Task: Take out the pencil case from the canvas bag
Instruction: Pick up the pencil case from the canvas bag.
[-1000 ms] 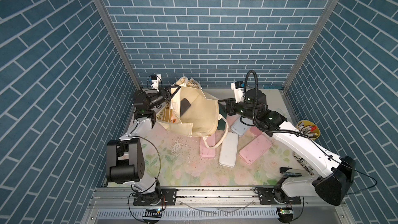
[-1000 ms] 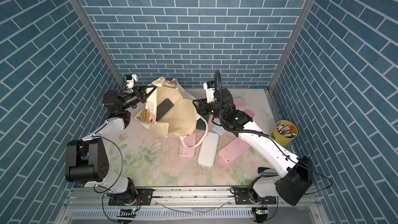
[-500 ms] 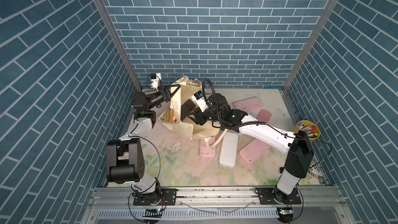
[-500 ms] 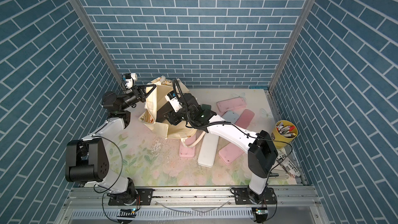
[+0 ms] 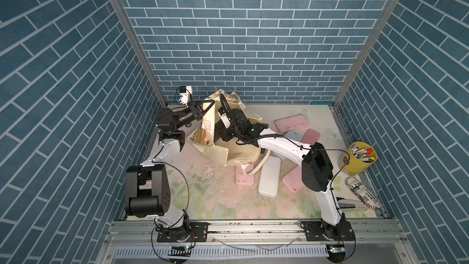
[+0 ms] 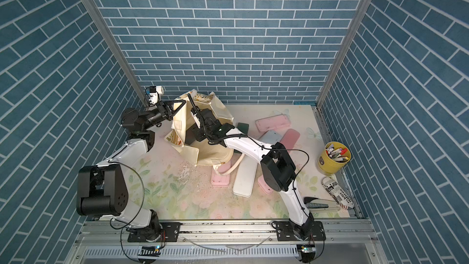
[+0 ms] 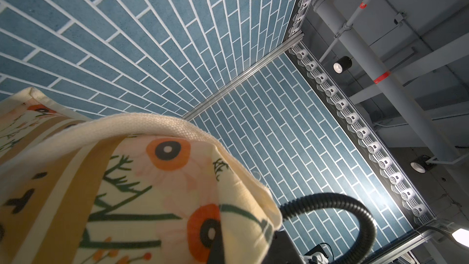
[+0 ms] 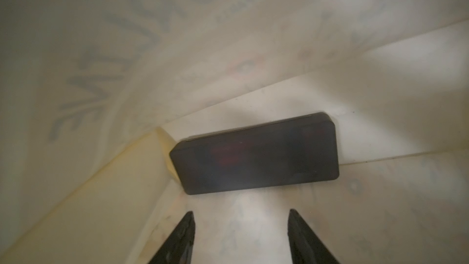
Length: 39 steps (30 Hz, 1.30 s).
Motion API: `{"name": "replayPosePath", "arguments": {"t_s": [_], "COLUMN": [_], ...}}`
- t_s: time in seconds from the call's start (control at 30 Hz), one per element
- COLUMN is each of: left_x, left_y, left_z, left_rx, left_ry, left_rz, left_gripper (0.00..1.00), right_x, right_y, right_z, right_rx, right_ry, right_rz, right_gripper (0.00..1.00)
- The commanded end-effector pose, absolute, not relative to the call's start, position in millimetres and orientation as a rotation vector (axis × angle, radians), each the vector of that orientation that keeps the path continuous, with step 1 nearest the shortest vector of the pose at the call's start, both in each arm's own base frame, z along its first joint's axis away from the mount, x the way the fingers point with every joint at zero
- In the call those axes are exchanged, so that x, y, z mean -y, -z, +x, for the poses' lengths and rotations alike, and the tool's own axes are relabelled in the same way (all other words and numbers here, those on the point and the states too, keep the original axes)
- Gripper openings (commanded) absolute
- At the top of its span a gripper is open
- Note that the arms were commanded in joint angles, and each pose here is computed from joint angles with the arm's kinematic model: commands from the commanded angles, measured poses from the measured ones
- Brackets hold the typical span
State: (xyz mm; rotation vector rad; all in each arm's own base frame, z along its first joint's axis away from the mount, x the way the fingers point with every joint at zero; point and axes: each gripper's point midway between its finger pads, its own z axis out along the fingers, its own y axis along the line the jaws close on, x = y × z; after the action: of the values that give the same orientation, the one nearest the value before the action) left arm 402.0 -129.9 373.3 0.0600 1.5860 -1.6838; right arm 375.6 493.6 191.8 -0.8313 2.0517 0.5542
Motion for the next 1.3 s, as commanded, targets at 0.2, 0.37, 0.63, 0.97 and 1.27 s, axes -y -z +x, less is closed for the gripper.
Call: {"name": "replayPosePath", "arguments": {"t_s": [0.2,0.37,0.63,0.97,1.27], "left_x": [140,146,160,164,166], "left_y": [-426,-429,-423,-425,-422], "left_z": [367,362,360,356,358], "left_rx": [-1.416,-1.401,-1.412,-1.404,-1.408], "left_ry": [1.64,1.656,1.686,1.692,1.701], "left_rz": [0.27,0.303,0.33,0.349,0.342], "left_gripper": [0.03,0.04,0.04,0.04,0.04], "right_x": [-472,-475,-476,-480,-487], "right_y": [-173,-154,-136,-140,-152], "right_z": [436,441,448,447,461], "right_rx": [-2.17,-2.243,-2.27,-2.218,-2.159], "right_ry": [-0.543,-0.622,-0.704,-0.906,-1.077], "right_rz": [-0.279,-0.058,0.211,0.373,0.46], "right_gripper": [0.58,0.61,0.63,0.69,0.68]}}
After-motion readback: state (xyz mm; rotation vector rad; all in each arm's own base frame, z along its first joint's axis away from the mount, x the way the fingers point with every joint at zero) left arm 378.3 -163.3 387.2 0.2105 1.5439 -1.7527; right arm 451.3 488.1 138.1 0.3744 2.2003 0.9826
